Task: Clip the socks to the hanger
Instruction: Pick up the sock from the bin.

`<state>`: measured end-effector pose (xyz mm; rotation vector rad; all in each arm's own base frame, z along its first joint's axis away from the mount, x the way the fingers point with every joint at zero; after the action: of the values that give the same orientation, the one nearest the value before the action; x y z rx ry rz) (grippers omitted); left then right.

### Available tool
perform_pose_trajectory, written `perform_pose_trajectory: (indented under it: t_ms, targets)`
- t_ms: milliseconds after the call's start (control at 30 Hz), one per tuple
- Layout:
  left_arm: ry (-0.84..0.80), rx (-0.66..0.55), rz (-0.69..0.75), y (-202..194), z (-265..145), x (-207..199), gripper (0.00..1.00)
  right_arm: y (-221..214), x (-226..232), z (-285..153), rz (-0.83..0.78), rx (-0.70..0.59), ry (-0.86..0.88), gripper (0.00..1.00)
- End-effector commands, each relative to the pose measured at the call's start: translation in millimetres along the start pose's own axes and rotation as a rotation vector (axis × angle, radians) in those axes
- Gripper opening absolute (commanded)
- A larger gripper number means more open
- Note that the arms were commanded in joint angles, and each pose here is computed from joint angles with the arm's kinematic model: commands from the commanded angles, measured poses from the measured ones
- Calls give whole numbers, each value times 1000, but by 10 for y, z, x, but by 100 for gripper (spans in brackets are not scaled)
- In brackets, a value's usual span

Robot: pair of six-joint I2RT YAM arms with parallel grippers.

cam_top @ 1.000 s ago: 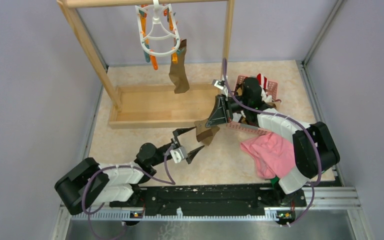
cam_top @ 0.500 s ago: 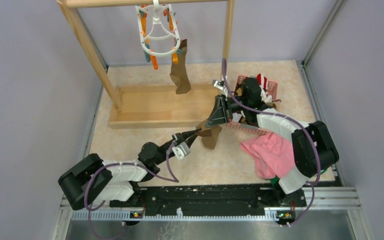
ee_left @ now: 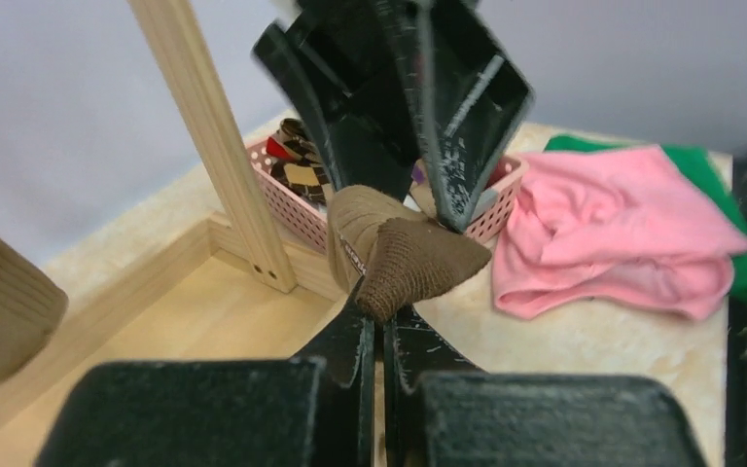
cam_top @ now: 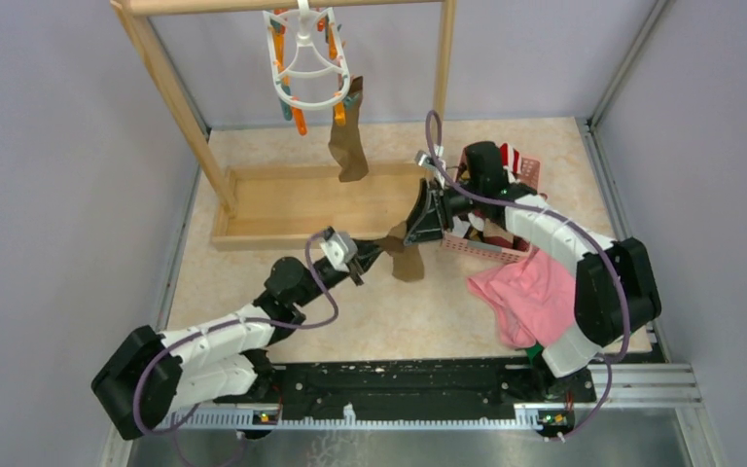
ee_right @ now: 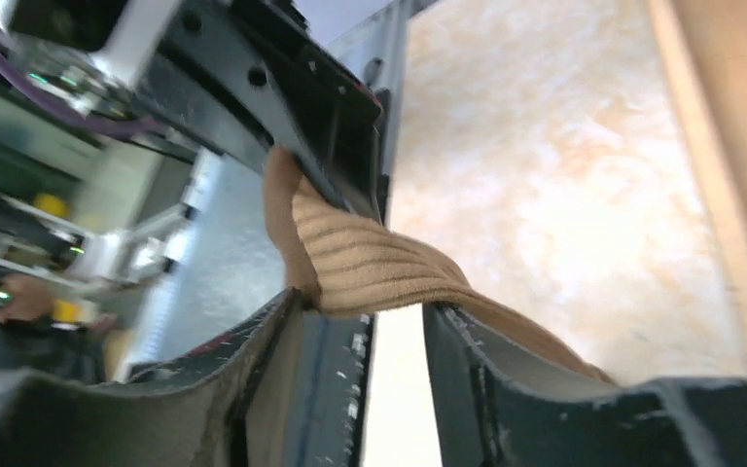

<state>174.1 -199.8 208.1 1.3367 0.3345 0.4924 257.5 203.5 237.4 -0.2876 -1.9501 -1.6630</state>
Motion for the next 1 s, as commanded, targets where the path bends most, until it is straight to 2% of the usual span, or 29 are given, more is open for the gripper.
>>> perform_pose_trajectory:
  t_ms: [0, 133, 300, 433, 633, 967]
  targets:
    - [3, 106, -445, 129, 2, 49, 0, 180, 200, -192, -376, 147, -157, 51]
    - [-50, 172, -766, 149, -28, 179, 0, 193, 280, -286, -547, 221, -223, 56]
    - [-148, 273, -952, 130, 90, 214, 0, 139, 306, -356, -708, 282, -256, 61]
    - [-245, 328, -1031, 117, 189, 215, 0, 60, 300, -329, -789, 258, -204, 63]
    - [-299, 342, -1112, 34, 241, 214, 0, 74, 249, -298, -761, 220, -220, 61]
    - [-294, 346, -1128, -16, 282, 221, 0, 68, 293, -48, -686, 190, -121, 42]
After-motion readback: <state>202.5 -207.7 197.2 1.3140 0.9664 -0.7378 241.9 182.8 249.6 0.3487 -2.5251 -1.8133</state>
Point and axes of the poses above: each gripper's point midway between its finger pads, its own z axis out along the fingers, its own x axis along the line the jaws close on, y = z × x, the point moved 10 cm from there along -z, back along the fingers, and after that the axes turned 7 degrees about -z, right-handed, at the moved point
